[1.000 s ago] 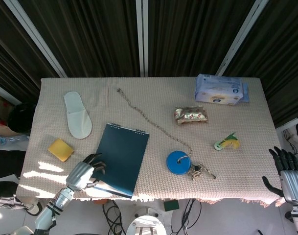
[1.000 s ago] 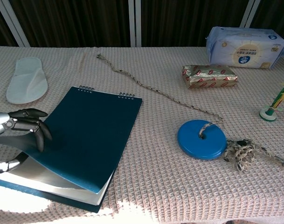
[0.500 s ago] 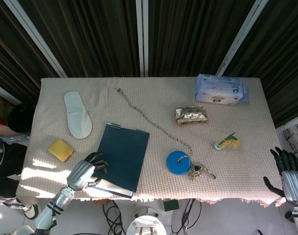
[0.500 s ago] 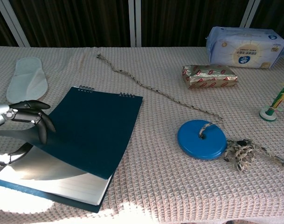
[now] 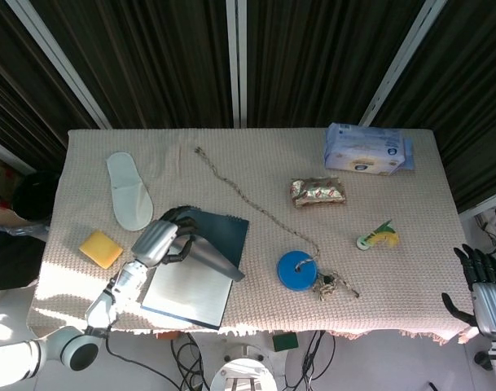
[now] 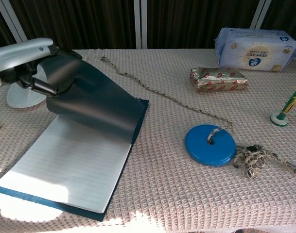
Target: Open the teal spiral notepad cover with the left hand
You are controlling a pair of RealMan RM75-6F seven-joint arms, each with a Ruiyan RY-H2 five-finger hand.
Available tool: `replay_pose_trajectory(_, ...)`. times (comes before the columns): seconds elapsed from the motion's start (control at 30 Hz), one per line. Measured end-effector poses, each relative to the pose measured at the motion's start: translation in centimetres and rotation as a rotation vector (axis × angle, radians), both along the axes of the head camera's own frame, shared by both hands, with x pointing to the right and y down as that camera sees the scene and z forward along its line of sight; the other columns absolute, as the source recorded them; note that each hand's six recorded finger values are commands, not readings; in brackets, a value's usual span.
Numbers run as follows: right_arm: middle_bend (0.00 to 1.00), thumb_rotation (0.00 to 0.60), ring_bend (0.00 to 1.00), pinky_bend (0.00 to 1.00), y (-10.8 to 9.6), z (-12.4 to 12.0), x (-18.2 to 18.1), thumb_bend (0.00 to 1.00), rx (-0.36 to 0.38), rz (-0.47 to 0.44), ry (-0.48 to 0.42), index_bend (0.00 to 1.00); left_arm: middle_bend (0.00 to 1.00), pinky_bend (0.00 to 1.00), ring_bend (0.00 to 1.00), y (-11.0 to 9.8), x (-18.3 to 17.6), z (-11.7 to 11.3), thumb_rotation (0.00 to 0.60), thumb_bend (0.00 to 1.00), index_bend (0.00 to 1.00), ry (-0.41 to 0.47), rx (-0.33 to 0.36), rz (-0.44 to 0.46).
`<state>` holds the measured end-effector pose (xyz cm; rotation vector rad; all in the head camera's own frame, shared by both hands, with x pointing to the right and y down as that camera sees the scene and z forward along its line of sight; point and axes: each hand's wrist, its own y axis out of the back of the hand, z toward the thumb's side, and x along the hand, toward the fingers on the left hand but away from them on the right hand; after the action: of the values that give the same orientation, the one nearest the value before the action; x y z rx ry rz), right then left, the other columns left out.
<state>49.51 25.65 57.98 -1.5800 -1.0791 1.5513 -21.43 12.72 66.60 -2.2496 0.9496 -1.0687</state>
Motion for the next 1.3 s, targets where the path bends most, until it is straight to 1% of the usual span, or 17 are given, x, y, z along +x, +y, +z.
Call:
replay_pose_trajectory(0.07, 0.0, 0.6, 0.0, 0.0, -0.1, 0.0, 0.2, 0.31, 0.001, 0.006, 0.003, 0.0, 0.33, 0.13, 0.1, -2.0, 1.0, 0.1, 0.6, 0.52, 0.76, 0.0, 0.004, -0.015)
replay_pose_trajectory(0.17, 0.0, 0.6, 0.0, 0.0, -0.2, 0.0, 0.5, 0.31, 0.001, 0.016, 0.008, 0.0, 0.34, 0.13, 0.1, -5.6, 2.8, 0.7, 0.6, 0.52, 0.77, -0.008, 0.011, -0.051)
replay_pose_trajectory(0.23, 0.0, 0.6, 0.0, 0.0, -0.3, 0.1, 0.6, 0.31, -0.003, 0.021, 0.009, 0.0, 0.34, 0.13, 0.1, -7.4, 3.4, 1.2, 0.6, 0.52, 0.77, -0.023, 0.018, -0.072)
replay_pose_trajectory(0.37, 0.0, 0.6, 0.0, 0.0, -0.5, 0.5, 0.8, 0.31, -0.011, 0.034, 0.008, 0.0, 0.34, 0.13, 0.1, -11.4, 4.2, 3.0, 0.6, 0.52, 0.77, -0.082, 0.037, -0.132)
replay_pose_trajectory(0.53, 0.0, 0.6, 0.0, 0.0, -0.7, 0.7, 1.3, 0.31, -0.016, 0.056, 0.012, 0.0, 0.34, 0.13, 0.1, -16.0, 4.2, 5.0, 0.6, 0.52, 0.77, -0.172, 0.069, -0.218)
replay_pose_trajectory(0.6, 0.0, 0.6, 0.0, 0.0, -0.8, 0.7, 1.6, 0.32, -0.015, 0.067, 0.015, 0.0, 0.34, 0.14, 0.1, -17.9, 4.0, 5.6, 0.6, 0.52, 0.74, -0.21, 0.086, -0.259)
replay_pose_trajectory(0.63, 0.0, 0.6, 0.0, 0.0, -0.9, 0.7, 1.8, 0.32, -0.015, 0.071, 0.017, 0.0, 0.32, 0.14, 0.1, -18.6, 3.9, 5.8, 0.6, 0.51, 0.68, -0.227, 0.093, -0.276)
replay_pose_trajectory(0.67, 0.0, 0.6, 0.0, 0.0, -0.9, 0.6, 1.9, 0.32, -0.015, 0.076, 0.019, 0.0, 0.28, 0.13, 0.09, -19.5, 3.7, 6.1, 0.6, 0.5, 0.54, -0.248, 0.099, -0.298)
replay_pose_trajectory(0.7, 0.0, 0.6, 0.0, 0.0, -1.0, 0.6, 2.1, 0.32, -0.016, 0.081, 0.02, 0.0, 0.22, 0.13, 0.07, -20.1, 3.6, 6.3, 0.6, 0.46, 0.34, -0.263, 0.101, -0.313)
replay_pose_trajectory(0.73, 0.0, 0.6, 0.0, 0.0, -1.0, 0.7, 2.2, 0.32, -0.017, 0.085, 0.021, 0.0, 0.17, 0.13, 0.06, -20.7, 3.4, 6.5, 0.6, 0.43, 0.22, -0.278, 0.1, -0.325)
replay_pose_trajectory(0.77, 0.0, 0.6, 0.0, 0.0, -1.0, 0.7, 2.3, 0.32, -0.019, 0.088, 0.022, 0.0, 0.09, 0.13, 0.05, -21.3, 3.3, 6.8, 0.6, 0.38, 0.08, -0.298, 0.096, -0.337)
replay_pose_trajectory(0.8, 0.0, 0.6, 0.0, 0.0, -1.1, 0.8, 2.4, 0.32, -0.022, 0.09, 0.022, 0.0, 0.04, 0.12, 0.04, -21.7, 3.2, 7.0, 0.6, 0.35, 0.01, -0.31, 0.093, -0.345)
replay_pose_trajectory(0.83, 0.0, 0.6, 0.0, 0.0, -1.1, 0.9, 2.4, 0.32, -0.024, 0.092, 0.023, 0.0, 0.01, 0.12, 0.04, -22.1, 3.2, 7.1, 0.6, 0.33, 0.0, -0.32, 0.092, -0.351)
replay_pose_trajectory(0.87, 0.0, 0.6, 0.0, 0.0, -1.1, 0.9, 2.5, 0.32, -0.026, 0.093, 0.022, 0.0, 0.0, 0.12, 0.04, -22.5, 3.3, 7.1, 0.6, 0.32, 0.0, -0.328, 0.095, -0.359)
replay_pose_trajectory(0.97, 0.0, 0.6, 0.0, 0.0, -1.2, 1.2, 2.5, 0.32, -0.03, 0.094, 0.021, 0.0, 0.0, 0.11, 0.03, -23.1, 3.5, 6.8, 0.6, 0.32, 0.0, -0.323, 0.123, -0.374)
replay_pose_trajectory(1.2, 0.0, 0.6, 0.0, 0.0, -1.2, 1.5, 2.2, 0.31, -0.029, 0.081, 0.012, 0.0, 0.0, 0.11, 0.01, -23.7, 3.3, 5.7, 0.6, 0.3, 0.0, -0.275, 0.204, -0.368)
replay_pose_trajectory(1.3, 0.0, 0.6, 0.0, 0.0, -1.2, 1.4, 2.1, 0.32, -0.027, 0.078, 0.01, 0.0, 0.0, 0.11, 0.0, -23.5, 3.0, 5.3, 0.599, 0.3, 0.0, -0.255, 0.228, -0.36)
